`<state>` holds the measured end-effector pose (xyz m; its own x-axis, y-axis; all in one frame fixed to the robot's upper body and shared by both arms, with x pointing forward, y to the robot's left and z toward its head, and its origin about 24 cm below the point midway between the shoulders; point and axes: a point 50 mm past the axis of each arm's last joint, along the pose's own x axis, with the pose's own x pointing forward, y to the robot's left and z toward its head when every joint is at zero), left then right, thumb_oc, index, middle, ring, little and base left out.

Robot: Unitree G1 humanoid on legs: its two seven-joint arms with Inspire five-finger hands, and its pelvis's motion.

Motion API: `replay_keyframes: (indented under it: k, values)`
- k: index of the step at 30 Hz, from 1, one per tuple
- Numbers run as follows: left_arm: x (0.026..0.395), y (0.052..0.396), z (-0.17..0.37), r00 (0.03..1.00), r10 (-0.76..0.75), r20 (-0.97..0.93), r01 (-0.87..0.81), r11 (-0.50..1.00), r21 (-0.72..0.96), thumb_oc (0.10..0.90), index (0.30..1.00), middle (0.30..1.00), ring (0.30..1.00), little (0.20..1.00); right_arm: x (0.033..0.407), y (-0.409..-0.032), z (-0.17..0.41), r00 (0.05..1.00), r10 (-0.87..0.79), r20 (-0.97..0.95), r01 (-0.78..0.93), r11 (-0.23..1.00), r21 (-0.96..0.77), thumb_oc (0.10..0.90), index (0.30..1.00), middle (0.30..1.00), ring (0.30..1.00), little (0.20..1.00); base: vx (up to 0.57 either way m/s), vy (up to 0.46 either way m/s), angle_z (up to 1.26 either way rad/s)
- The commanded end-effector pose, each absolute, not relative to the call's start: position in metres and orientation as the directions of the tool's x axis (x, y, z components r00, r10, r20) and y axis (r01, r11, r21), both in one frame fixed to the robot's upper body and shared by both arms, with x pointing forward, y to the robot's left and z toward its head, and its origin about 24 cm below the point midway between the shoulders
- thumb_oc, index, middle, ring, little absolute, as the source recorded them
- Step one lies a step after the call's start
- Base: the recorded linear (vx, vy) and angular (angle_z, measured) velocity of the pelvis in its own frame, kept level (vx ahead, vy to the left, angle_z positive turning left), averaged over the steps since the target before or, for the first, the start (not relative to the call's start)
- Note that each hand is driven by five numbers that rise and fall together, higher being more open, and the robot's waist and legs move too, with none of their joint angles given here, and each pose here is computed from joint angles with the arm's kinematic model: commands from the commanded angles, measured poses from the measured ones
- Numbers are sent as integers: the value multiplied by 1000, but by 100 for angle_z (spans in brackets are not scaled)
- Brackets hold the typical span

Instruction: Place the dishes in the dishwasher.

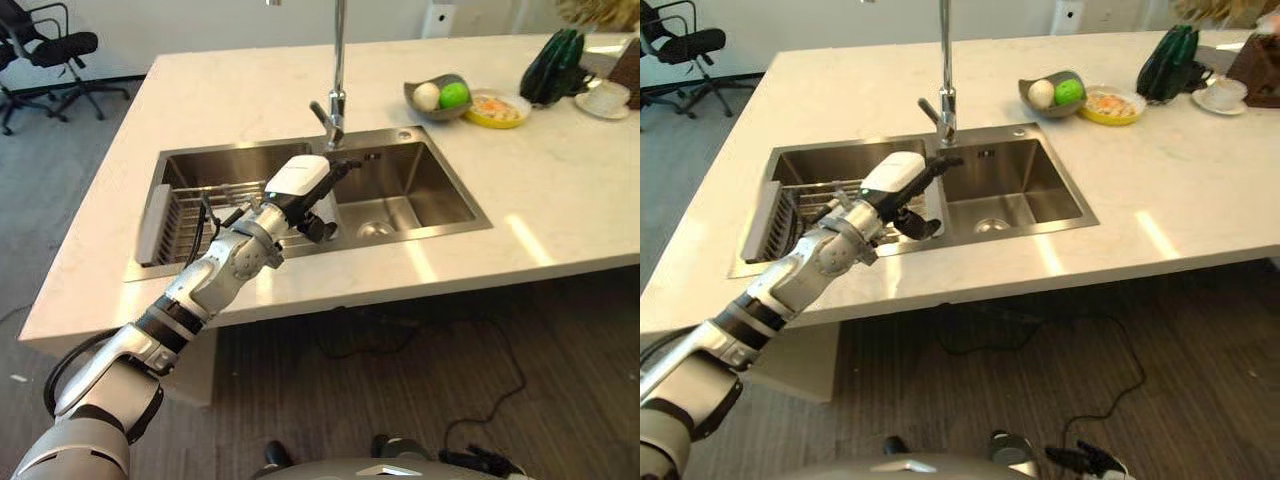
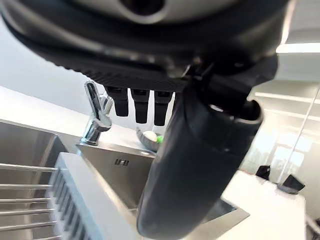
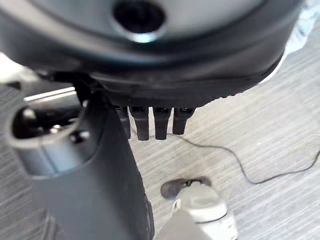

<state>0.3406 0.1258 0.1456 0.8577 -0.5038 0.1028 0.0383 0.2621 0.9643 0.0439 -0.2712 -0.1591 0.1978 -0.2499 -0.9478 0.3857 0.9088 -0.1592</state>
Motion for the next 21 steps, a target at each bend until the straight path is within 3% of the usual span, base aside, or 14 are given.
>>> replay_keyframes:
  k: [1,7,11,21]
  values:
    - [354,125,229,786,-487,381,-281,267,922,800,900,900,900,900,57,-267,-158,251,-249,-935,385,912,-140,800,900,900,900,900,-1,-50,16]
    - [358,133,229,801,-467,375,-320,195,927,800,900,900,900,900,19,-264,-164,111,-239,-965,391,903,-179,800,900,900,900,900,-25,-16,16]
    - [363,143,224,838,-432,333,-307,132,943,800,900,900,900,900,10,-265,-164,82,-237,-968,402,897,-186,800,900,900,900,900,8,15,9]
    - [375,166,206,920,-293,262,-264,32,964,800,900,900,900,900,23,-266,-163,116,-228,-967,376,911,-170,800,900,900,900,900,7,-2,0]
